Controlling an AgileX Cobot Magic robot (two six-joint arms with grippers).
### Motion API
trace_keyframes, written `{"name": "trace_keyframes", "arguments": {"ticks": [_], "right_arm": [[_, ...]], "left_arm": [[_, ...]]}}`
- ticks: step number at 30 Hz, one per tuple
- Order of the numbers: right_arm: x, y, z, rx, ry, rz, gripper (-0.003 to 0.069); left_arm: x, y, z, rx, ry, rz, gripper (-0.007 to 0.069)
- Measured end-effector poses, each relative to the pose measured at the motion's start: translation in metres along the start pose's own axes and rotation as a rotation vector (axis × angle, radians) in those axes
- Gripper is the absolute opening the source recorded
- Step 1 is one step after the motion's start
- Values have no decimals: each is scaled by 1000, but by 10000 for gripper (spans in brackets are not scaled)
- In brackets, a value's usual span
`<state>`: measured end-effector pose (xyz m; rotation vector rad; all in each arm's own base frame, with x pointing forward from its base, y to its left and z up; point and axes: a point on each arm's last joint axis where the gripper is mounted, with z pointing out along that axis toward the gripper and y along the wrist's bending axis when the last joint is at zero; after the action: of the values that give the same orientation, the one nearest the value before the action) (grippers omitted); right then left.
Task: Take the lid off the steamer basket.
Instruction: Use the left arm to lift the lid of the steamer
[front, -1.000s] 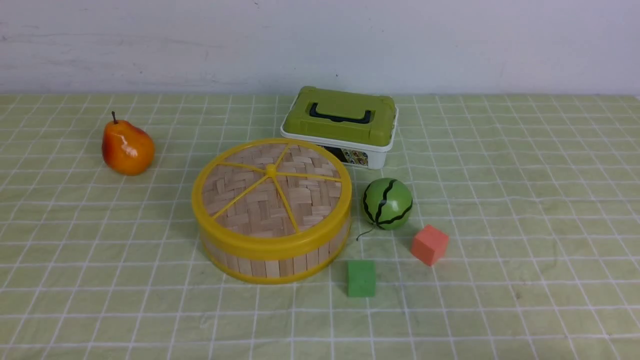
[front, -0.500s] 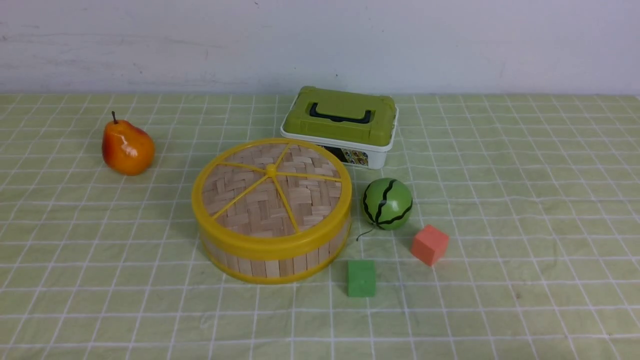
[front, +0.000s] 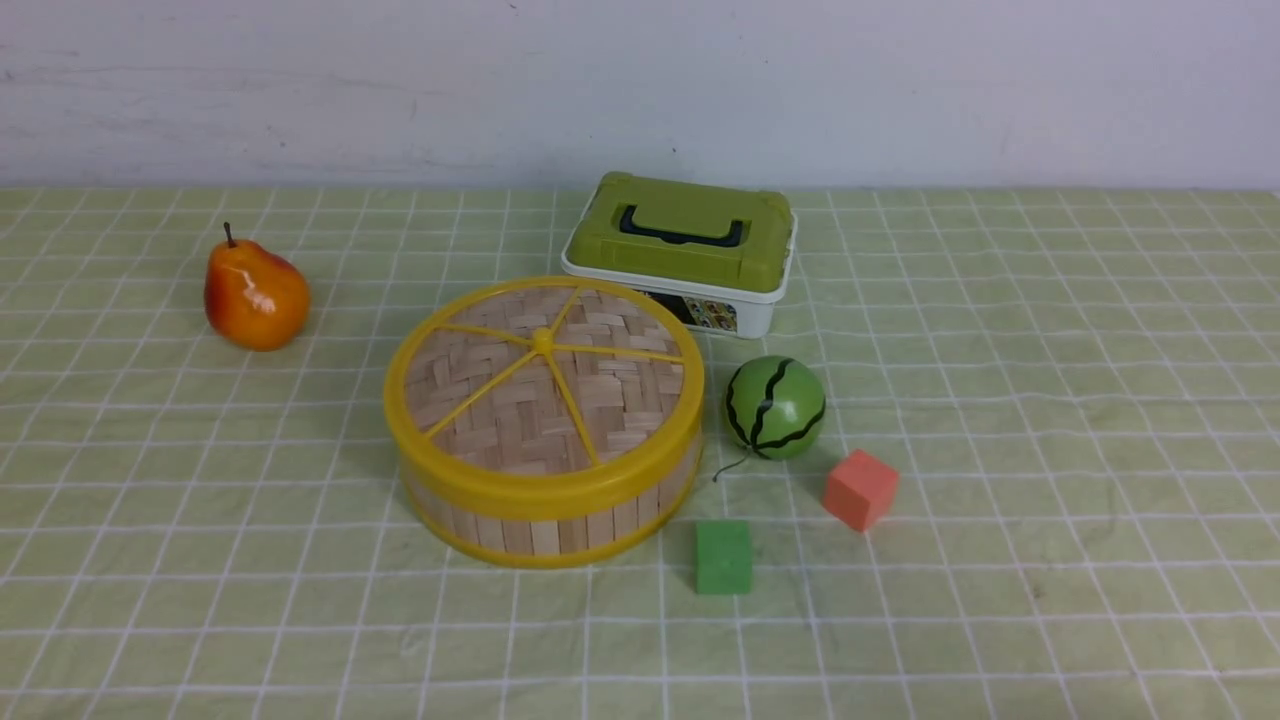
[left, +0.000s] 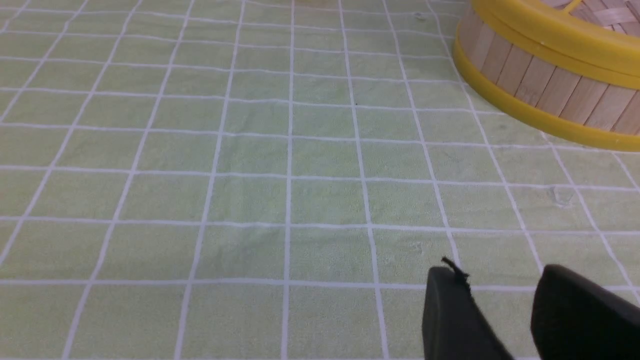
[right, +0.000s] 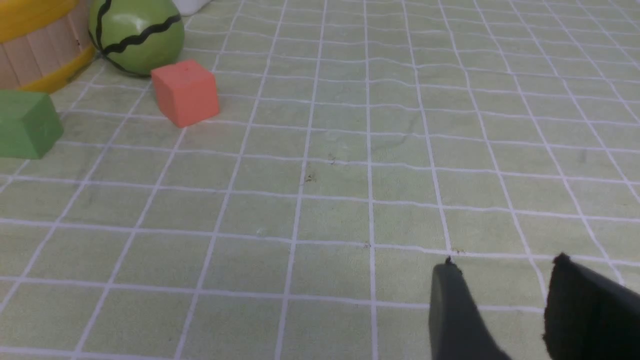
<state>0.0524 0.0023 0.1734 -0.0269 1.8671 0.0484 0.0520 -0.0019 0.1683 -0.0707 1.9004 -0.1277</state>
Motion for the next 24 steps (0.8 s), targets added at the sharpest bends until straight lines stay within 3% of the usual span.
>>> {"name": "trace_keyframes", "arguments": {"ticks": [7,13,14,15,18,24], "right_arm": [[0,0,0,0,0,0,244],[0,0,0,0,0,0,243],[0,0,0,0,0,0,243],[0,0,0,0,0,0,242],[0,0,0,0,0,0,242],[0,0,0,0,0,-1,241]], "left_arm": [[-6,-1,0,14,-67,0,239],[-30,-6,-5,71,-340,7,239],[-37,-8,-8,162,-406,30,239],[-44,-10,-12,105,-509,18,239],[-56,-12,-21,142,-670,16,239],[-75,-15,-41,269,-954,-130,239]]}}
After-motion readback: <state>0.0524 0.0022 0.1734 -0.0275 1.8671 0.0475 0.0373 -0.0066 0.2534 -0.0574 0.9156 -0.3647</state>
